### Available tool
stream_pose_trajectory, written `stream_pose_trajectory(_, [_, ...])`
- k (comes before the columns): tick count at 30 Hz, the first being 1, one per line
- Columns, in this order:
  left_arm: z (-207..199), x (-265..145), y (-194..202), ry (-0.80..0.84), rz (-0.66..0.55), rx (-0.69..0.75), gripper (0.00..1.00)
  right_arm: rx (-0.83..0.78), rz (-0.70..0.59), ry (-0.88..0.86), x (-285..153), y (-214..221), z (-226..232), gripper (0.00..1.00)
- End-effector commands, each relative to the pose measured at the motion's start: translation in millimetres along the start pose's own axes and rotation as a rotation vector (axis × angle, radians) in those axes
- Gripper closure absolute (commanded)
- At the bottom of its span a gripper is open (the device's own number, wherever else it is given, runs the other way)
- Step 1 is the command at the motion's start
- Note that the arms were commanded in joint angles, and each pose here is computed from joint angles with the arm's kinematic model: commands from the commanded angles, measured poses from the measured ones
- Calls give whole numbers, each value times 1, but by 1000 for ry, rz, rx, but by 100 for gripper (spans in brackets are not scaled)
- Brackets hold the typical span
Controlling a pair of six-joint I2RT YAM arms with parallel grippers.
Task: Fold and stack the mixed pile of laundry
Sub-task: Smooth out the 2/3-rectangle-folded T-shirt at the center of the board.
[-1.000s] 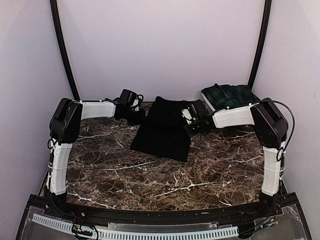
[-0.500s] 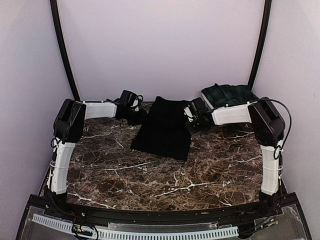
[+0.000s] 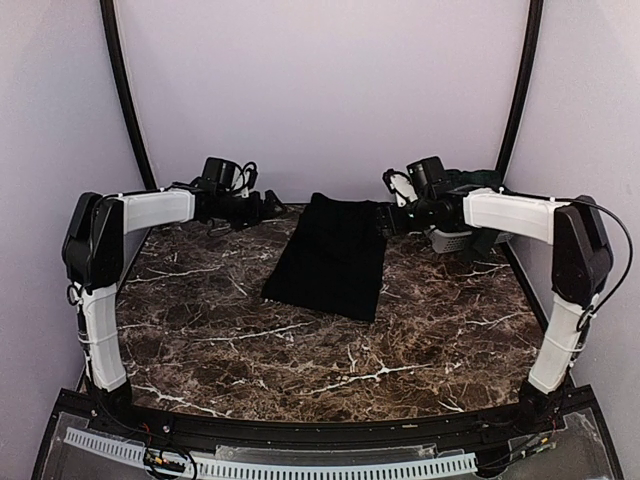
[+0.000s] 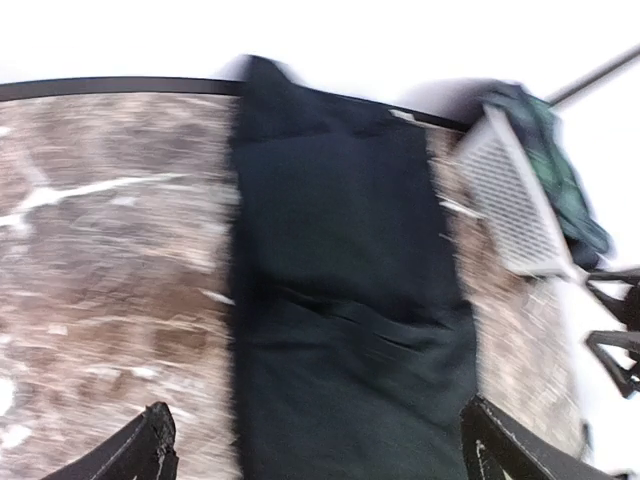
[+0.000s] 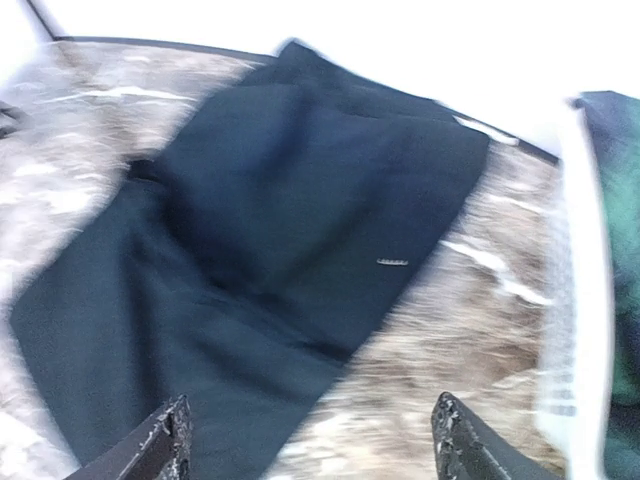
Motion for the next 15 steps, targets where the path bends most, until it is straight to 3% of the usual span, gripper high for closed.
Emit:
stream_pose_trajectory(1, [-62,-13,10,318,-23,53,1,133,91,-390,-20,21,65,19])
stream_pose_trajectory(5, [-79,-3,21,418,-18,38,1,202,153,-561,-21,35,97,19])
stream_pose_trajectory(15, [-58,27,75,387,93,-62,1,243,338,-571,40,96,102,19])
Point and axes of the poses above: each gripper's point midway between its finger pads, its own x axis out along the fingers, its own z axis along the line the jaws close on, y = z × x, the point moved 1 cm from there along -x, back along the fingers, and after that the axes turned 14 degrees about x, right-handed, at the moved point
